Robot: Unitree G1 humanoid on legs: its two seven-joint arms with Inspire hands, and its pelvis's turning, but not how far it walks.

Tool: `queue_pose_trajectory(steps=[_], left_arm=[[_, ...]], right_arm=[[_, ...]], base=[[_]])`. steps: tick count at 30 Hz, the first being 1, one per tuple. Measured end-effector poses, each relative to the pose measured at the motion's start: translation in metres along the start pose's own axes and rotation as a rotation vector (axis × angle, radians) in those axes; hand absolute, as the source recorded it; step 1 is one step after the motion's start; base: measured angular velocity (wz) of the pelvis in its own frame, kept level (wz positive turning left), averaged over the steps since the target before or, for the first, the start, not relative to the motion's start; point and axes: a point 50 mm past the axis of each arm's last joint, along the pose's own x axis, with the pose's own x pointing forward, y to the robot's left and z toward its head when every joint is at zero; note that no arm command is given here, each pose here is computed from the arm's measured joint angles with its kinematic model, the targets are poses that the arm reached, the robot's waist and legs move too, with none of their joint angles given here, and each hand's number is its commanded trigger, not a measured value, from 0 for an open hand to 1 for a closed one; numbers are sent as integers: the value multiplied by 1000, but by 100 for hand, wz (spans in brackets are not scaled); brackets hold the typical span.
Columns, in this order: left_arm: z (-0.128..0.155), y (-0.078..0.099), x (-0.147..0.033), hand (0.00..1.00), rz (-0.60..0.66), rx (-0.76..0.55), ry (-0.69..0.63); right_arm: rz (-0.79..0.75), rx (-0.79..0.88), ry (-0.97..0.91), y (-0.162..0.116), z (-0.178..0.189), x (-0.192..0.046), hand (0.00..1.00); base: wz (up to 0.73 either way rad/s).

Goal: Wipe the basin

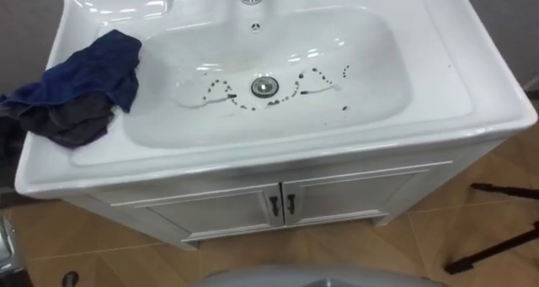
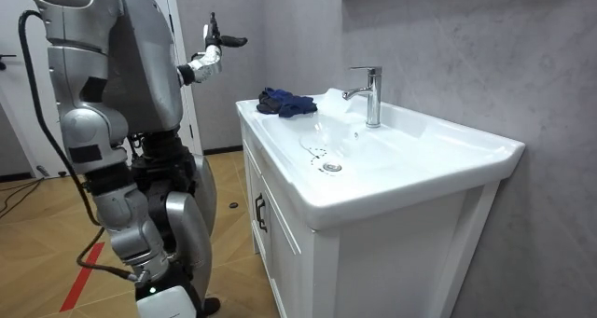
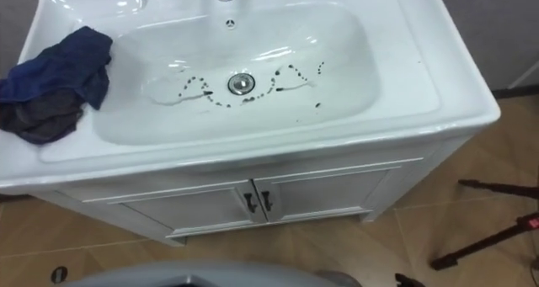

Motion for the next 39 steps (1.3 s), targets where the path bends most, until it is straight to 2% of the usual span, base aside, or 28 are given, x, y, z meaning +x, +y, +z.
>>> queue_pose_trajectory(steps=[3,11,17,20,27,32,39], left_arm=[[6,-8,-2,0,-37,-27,-17],[5,-34,-28,0,-220,-51,21],[-22,-46,-53,0,-381,65,99],[-31,-50,-66,0,-441,97,158],[-46,-51,-78,0,-484,157,212],[-62,-51,-96,0,-556,222,272],[-71,-50,-104,0,-606,253,317]], right_arm=[[6,-2,11,0,-4,0,0],[32,-42,92,4,-17,-1,0],[53,-79,107,8,-18,-1,0],[62,-74,116,11,-18,-1,0],[68,-91,122,12,-16,-1,0],[94,-118,114,13,-7,1,0],[93,-117,124,13,-5,2,0]], base=[[-4],[-12],[-24],[-1],[-1],[-1],[0]])
